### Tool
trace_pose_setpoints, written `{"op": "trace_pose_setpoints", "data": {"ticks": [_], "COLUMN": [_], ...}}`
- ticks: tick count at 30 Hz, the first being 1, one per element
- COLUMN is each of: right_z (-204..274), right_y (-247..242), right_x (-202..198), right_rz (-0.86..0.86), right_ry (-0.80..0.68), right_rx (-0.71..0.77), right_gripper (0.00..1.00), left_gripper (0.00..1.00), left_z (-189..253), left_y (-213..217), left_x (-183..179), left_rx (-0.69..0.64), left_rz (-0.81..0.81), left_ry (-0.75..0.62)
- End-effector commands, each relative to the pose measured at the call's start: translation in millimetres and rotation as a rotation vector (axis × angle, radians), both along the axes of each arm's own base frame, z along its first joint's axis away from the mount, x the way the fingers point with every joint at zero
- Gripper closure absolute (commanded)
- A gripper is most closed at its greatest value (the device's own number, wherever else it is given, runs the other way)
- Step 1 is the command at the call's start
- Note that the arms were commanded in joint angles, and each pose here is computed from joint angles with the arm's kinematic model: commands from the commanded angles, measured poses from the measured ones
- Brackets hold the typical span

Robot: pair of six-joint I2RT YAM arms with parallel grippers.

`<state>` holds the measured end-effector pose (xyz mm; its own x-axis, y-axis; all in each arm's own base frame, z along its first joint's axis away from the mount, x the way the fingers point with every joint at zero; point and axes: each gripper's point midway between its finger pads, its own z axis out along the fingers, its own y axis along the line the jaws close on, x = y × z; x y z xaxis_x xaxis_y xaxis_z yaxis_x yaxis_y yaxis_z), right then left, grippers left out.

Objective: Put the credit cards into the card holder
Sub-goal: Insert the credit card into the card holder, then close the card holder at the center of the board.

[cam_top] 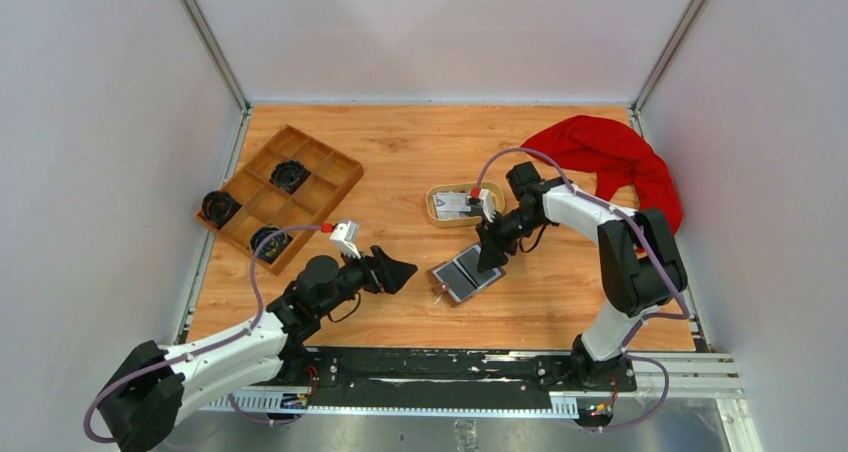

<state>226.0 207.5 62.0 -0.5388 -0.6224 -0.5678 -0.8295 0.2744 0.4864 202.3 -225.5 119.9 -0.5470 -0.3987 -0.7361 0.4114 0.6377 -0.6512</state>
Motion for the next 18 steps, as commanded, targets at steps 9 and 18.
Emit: {"op": "trace_pose_setpoints", "data": {"ticks": [9,18], "right_z": [34.2,9.1], "right_y": [40.8,68.8], "right_x": [-28.7,-34.3], "right_rz": [-0.041,-0.066], "right_ry": [0.354,0.354], "right_rx": [0.252,0.143], "right_gripper": [0.54,0.55], "left_gripper": [0.21,0.31], "left_z": [-28.8,-48.5], "left_y": [-43.0,-53.9], "left_x": [-6.8,3.2], "left_rx": [-0.043,-0.073], "left_rz": [-0.142,-0.115], "left_ry": [0.244,0.316]}}
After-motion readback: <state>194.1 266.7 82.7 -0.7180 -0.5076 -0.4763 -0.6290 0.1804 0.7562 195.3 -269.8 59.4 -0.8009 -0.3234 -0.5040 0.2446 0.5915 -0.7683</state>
